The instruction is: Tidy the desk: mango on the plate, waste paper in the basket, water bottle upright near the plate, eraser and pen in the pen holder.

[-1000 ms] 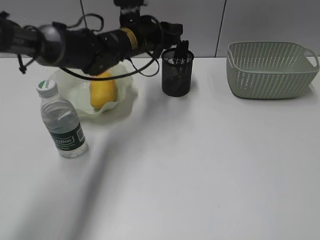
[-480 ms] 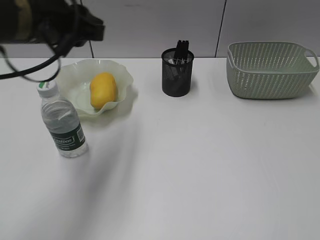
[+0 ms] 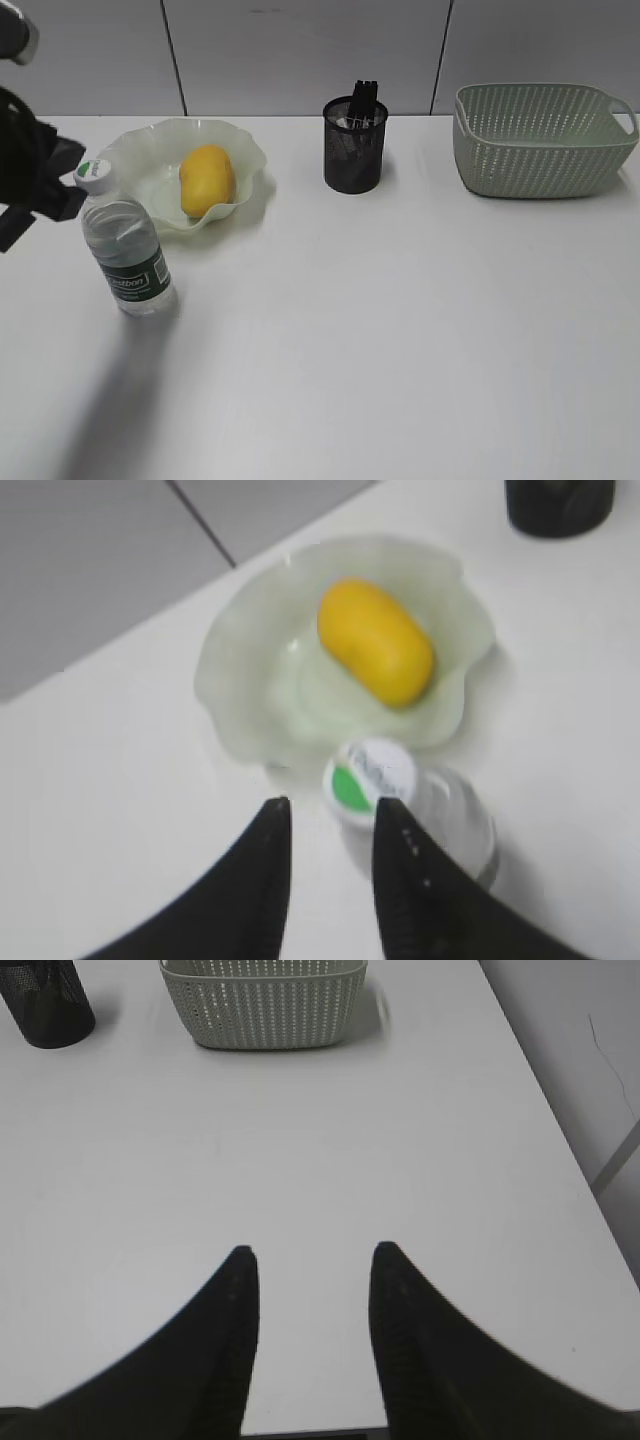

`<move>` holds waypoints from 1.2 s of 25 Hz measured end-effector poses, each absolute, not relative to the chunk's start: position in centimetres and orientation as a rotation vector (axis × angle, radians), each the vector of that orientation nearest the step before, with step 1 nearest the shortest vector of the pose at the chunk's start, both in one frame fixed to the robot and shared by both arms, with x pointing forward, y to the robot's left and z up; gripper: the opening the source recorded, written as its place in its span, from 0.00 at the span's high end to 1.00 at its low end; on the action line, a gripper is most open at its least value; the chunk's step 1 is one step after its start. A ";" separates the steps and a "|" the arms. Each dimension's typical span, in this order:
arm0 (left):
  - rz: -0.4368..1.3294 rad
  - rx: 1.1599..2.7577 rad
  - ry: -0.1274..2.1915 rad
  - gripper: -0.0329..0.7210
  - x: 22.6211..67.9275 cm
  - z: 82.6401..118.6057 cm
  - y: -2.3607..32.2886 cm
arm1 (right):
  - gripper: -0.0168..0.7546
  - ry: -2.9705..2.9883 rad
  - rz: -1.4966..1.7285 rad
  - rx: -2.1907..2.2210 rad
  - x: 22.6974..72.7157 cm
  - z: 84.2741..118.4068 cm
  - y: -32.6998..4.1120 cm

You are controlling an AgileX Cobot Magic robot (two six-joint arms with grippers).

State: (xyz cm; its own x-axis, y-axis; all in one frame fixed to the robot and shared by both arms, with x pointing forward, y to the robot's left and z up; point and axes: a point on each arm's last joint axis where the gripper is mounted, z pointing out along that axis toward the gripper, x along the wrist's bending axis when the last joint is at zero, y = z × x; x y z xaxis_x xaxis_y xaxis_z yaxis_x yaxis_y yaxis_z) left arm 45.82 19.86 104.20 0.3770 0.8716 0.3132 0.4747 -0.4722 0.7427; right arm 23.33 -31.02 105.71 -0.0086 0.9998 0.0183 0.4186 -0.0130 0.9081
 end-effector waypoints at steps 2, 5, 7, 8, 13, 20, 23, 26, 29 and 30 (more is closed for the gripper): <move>0.865 2.142 1.270 0.69 45.3 103.6 20.1 | 0.58 1.523 0.995 1.528 23.3 105.7 -31.0; 0.678 2.185 1.348 0.69 43.8 103.3 20.0 | 0.58 1.523 0.997 1.528 23.3 105.7 -31.0; 0.589 2.183 1.300 0.69 42.0 104.1 20.3 | 0.58 1.524 0.998 1.528 23.3 105.7 -31.0; 0.548 2.173 1.277 0.69 40.9 104.5 20.5 | 0.58 1.524 0.998 1.528 23.3 105.7 -31.0; 0.474 2.044 1.232 0.69 33.4 107.2 24.3 | 0.58 1.524 0.999 1.528 23.3 105.7 -31.0; 0.487 1.925 1.162 0.69 26.0 106.8 28.7 | 0.58 1.524 0.999 1.528 23.3 105.7 -31.0; 0.529 1.833 1.104 0.69 24.1 106.7 29.8 | 0.58 1.524 0.999 1.528 23.3 105.7 -31.0; 0.565 1.764 1.062 0.69 22.9 106.6 30.6 | 0.58 1.524 0.999 1.528 23.3 105.7 -31.0; 0.570 1.753 1.055 0.68 22.9 106.4 30.6 | 0.58 1.525 1.001 1.529 23.3 105.7 -31.0; 0.568 1.755 1.057 0.68 23.0 106.3 30.6 | 0.58 1.525 1.001 1.529 23.3 105.7 -31.0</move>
State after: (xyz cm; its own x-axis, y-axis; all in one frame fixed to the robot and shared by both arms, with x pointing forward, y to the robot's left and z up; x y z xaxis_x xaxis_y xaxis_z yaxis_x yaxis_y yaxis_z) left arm 22.96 30.58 106.27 0.5135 0.8538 -0.0855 0.3995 -0.1497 0.9044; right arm 23.33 -30.97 105.71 -0.0122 0.9996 0.0235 0.4194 -0.0162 0.9077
